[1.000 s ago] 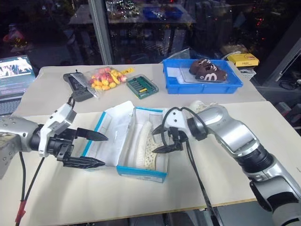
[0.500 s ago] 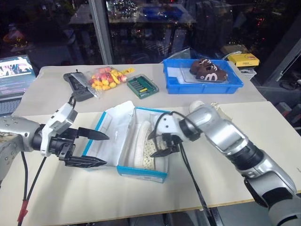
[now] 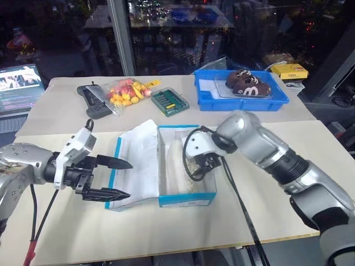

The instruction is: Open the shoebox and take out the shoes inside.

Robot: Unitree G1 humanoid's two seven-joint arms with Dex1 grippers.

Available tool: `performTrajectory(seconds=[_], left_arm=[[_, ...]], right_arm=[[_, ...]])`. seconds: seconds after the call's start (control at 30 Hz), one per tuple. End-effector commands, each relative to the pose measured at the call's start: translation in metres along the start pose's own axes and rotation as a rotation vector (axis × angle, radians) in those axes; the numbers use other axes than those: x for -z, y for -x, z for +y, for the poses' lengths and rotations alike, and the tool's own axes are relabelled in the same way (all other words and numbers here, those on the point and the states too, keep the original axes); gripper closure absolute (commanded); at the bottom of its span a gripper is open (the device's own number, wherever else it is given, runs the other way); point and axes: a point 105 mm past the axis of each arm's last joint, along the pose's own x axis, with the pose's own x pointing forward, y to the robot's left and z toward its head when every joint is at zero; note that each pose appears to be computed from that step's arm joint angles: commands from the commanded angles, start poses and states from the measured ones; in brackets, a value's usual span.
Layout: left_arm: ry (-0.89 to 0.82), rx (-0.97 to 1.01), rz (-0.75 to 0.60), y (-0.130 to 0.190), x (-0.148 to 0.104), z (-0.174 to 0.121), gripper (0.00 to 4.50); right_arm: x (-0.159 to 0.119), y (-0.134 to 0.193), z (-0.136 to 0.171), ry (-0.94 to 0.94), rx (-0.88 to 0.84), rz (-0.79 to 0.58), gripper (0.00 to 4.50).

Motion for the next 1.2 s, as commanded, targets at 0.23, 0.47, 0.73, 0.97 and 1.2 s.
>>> performTrajectory(seconds=[0.23,0.47,0.73,0.97,1.2], left_arm=[[-0.053,0.005,-0.012,-0.004,-0.004,-0.001,0.0],[-0.058,0.0,-0.013,-0.004,-0.004,-0.001,0.0],[-0.059,-0.004,-0.011,-0.003,-0.004,0.0,0.0],[-0.066,0.0,-0.008,-0.004,-0.004,0.004,0.0],[-0.069,0.005,-0.003,-0.004,-0.004,0.004,0.0]], right_arm=[[0.012,0.008,-0.002,0.099,-0.015,0.095,0.82],[0.022,-0.014,0.0,0.08,-0.038,0.113,0.82],[0.004,-0.004,-0.012,0.079,0.014,0.051,3.47],[-0.013,0.014,-0.022,0.069,0.073,-0.019,4.42],[-0.024,0.047,-0.05,0.034,0.225,-0.076,4.43]])
